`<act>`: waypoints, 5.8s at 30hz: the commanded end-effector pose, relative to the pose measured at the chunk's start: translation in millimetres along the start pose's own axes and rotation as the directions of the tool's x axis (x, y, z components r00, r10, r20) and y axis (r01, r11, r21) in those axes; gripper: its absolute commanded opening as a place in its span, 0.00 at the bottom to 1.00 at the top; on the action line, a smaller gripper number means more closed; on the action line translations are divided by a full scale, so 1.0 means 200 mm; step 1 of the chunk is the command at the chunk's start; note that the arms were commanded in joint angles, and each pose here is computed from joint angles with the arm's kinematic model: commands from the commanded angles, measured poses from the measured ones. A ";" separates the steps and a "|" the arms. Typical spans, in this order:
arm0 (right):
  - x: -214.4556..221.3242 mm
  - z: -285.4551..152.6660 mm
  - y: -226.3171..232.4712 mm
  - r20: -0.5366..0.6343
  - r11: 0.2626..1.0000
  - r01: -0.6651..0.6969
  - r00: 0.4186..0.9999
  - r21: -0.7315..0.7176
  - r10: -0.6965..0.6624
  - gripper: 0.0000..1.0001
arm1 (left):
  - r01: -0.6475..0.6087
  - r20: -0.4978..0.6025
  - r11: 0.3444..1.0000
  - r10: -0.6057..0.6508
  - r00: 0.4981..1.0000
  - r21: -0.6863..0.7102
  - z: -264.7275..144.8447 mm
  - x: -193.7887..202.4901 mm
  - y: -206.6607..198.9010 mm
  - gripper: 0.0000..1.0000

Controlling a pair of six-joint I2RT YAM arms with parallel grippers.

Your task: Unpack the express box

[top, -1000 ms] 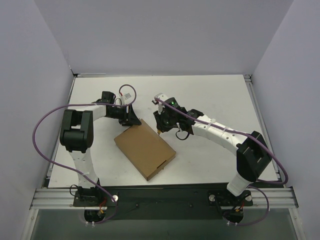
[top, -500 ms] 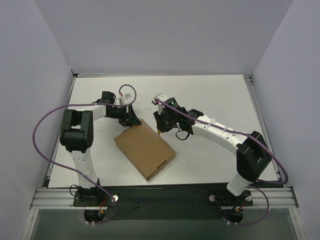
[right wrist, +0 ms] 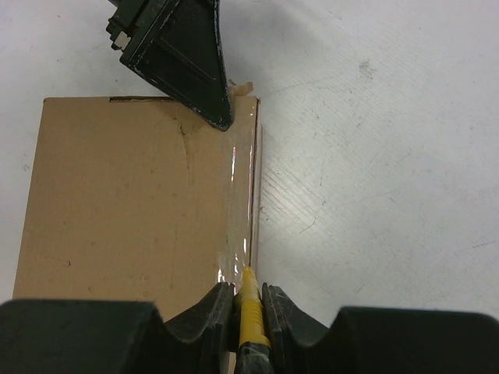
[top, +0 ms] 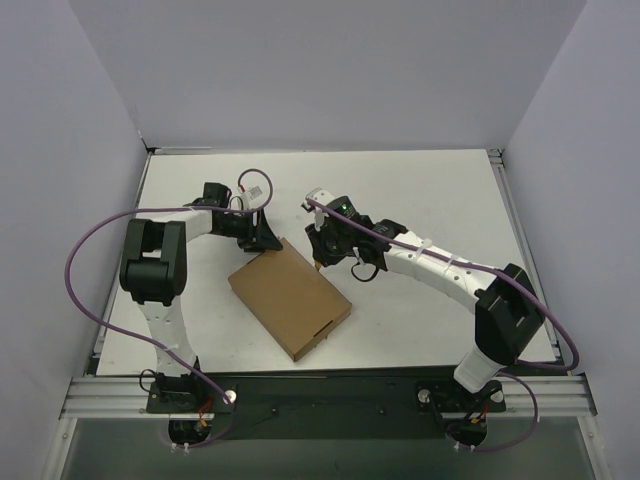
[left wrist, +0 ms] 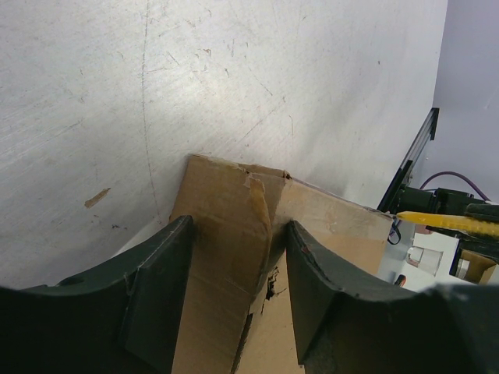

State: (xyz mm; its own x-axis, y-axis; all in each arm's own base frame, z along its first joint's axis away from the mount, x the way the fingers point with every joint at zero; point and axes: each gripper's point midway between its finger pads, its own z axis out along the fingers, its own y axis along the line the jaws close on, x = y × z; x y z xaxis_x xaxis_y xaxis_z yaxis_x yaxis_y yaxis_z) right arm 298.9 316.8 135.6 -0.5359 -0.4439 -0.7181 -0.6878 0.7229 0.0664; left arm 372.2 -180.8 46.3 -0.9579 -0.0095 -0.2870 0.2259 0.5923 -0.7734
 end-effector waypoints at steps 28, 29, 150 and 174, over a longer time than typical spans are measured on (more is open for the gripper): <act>-0.10 -0.07 0.01 0.048 0.999 0.047 0.998 0.007 -0.048 0.00 | 0.034 -0.049 0.990 -0.041 0.998 -0.135 0.04 0.10 0.19 0.58; -0.10 -0.07 0.01 0.045 0.999 0.046 0.998 0.007 -0.046 0.00 | 0.035 -0.050 0.990 -0.042 0.998 -0.135 0.04 0.10 0.19 0.58; 0.15 -0.36 -0.58 -0.090 0.959 0.202 0.978 0.201 -0.187 0.00 | -0.648 -0.298 0.753 0.597 0.745 -0.114 0.00 -0.20 0.13 0.14; -0.04 -0.36 -1.15 -0.029 0.931 -0.014 0.999 0.365 0.027 0.00 | -0.794 0.001 0.596 0.800 0.600 0.125 -0.27 0.39 -0.71 0.11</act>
State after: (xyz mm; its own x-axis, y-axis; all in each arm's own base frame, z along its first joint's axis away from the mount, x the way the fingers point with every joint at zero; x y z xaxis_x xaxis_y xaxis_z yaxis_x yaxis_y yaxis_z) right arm 394.2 97.8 155.4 -0.6146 -0.4584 -0.6420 -0.4438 0.8737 -0.1990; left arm 322.0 -182.9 155.0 -0.5579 0.4090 -0.7221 0.7962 0.5091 -0.3269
